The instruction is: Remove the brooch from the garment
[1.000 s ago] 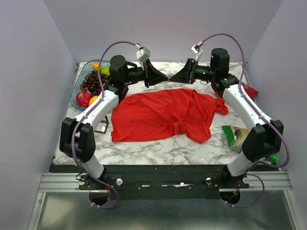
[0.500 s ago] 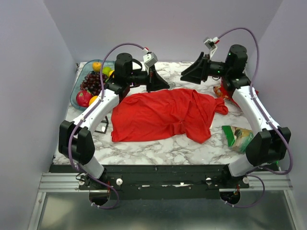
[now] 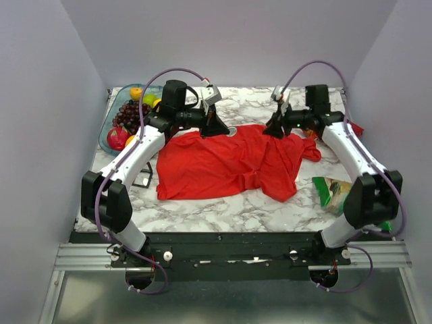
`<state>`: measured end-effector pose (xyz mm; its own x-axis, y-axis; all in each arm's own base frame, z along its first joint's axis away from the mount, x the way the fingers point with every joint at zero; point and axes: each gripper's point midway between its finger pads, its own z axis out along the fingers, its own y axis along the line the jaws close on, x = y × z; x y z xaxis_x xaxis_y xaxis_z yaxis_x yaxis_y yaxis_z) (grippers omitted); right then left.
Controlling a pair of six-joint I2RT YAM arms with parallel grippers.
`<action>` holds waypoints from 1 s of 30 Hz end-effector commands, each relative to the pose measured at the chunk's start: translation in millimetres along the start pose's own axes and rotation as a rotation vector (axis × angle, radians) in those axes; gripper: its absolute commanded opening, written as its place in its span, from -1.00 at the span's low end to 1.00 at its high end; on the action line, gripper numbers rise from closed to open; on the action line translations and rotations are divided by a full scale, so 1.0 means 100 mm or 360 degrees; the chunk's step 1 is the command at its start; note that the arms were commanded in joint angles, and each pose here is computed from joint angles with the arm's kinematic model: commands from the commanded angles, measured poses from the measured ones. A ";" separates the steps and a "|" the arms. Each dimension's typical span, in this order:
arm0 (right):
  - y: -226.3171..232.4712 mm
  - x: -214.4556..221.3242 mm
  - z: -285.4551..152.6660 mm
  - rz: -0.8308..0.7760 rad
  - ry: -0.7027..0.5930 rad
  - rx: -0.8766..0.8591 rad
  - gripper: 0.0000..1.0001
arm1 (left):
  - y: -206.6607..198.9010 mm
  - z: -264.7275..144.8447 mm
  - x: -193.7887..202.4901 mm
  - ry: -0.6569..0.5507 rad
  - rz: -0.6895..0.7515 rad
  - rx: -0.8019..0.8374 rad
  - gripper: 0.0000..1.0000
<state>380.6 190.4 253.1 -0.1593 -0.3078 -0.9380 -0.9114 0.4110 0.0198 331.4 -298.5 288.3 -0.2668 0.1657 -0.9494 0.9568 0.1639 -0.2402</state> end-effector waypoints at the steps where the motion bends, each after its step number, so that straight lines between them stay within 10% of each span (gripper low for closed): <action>1: -0.14 1.28 -0.05 -0.0382 0.0762 -0.0137 -0.05 | -0.03 -0.25 0.29 0.0181 0.0157 -0.0100 -1.00; 9: 0.05 2.09 -0.20 -0.0304 0.1240 -0.0427 -0.32 | -0.09 -0.69 0.82 0.0525 0.0332 -0.0203 -1.00; 20: -0.32 2.83 -0.65 -0.0336 0.1887 -0.0183 -0.35 | -0.02 -2.28 1.86 0.1566 0.0431 -0.0305 -1.00; 30: -0.69 2.56 -0.68 -0.0275 0.1825 0.0113 -0.38 | 0.31 -3.25 2.64 0.2105 0.0371 -0.0391 -0.97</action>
<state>357.9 27.1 19.8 -0.2738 -0.9609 -0.0402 -0.9594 0.2758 -0.0585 244.2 23.8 109.4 -0.2056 0.9571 -0.2043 0.9755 0.2171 0.0352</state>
